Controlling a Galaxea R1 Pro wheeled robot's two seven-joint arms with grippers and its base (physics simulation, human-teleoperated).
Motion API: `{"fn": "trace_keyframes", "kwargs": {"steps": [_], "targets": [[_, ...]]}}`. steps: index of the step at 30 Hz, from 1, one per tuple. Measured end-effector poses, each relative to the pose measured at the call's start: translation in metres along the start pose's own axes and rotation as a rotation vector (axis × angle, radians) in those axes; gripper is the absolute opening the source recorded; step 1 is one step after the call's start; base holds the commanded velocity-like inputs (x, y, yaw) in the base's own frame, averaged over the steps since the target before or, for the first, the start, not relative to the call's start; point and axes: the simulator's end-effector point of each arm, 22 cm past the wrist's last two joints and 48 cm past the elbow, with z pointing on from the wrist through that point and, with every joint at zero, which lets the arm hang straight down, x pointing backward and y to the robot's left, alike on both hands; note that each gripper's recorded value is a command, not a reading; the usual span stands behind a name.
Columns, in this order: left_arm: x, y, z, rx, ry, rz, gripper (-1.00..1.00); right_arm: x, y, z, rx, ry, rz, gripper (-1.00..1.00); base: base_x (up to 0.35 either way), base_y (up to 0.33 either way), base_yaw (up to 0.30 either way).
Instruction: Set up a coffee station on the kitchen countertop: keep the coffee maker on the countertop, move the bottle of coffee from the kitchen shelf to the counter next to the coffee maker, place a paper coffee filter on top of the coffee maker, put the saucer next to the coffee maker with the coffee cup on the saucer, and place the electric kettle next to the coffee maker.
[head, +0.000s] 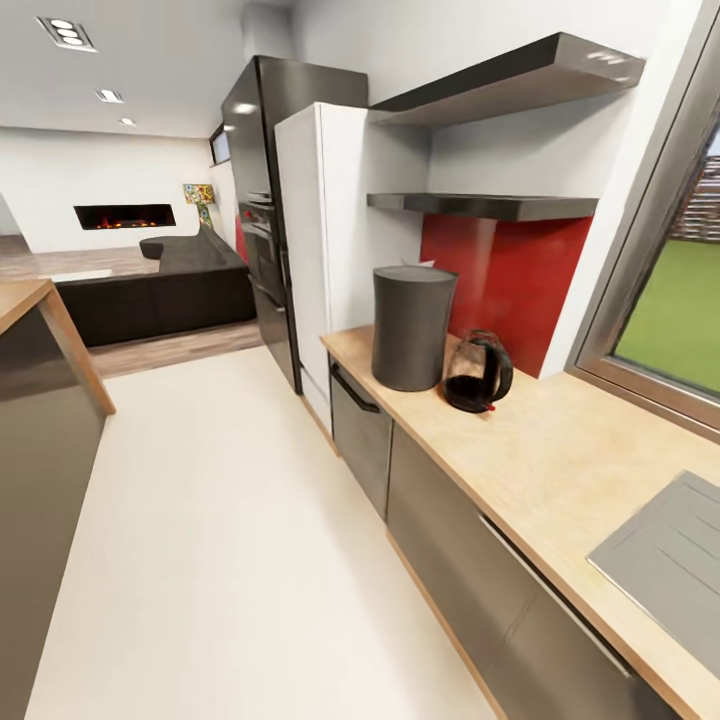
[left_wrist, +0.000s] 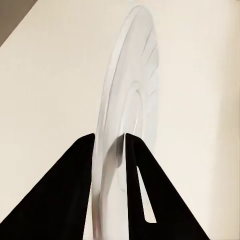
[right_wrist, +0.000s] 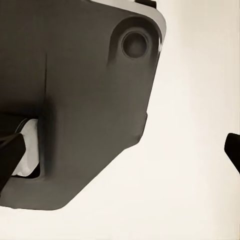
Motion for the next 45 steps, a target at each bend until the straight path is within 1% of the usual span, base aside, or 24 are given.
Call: {"fn": "trace_keyframes", "kwargs": {"steps": [45], "targets": [[0.0000,0.0000,0.0000,0.000,0.000,0.000,-1.00,-0.0013,0.0013,0.0000,-0.004,-0.003,0.010,1.00,0.234,0.243,0.000]]}}
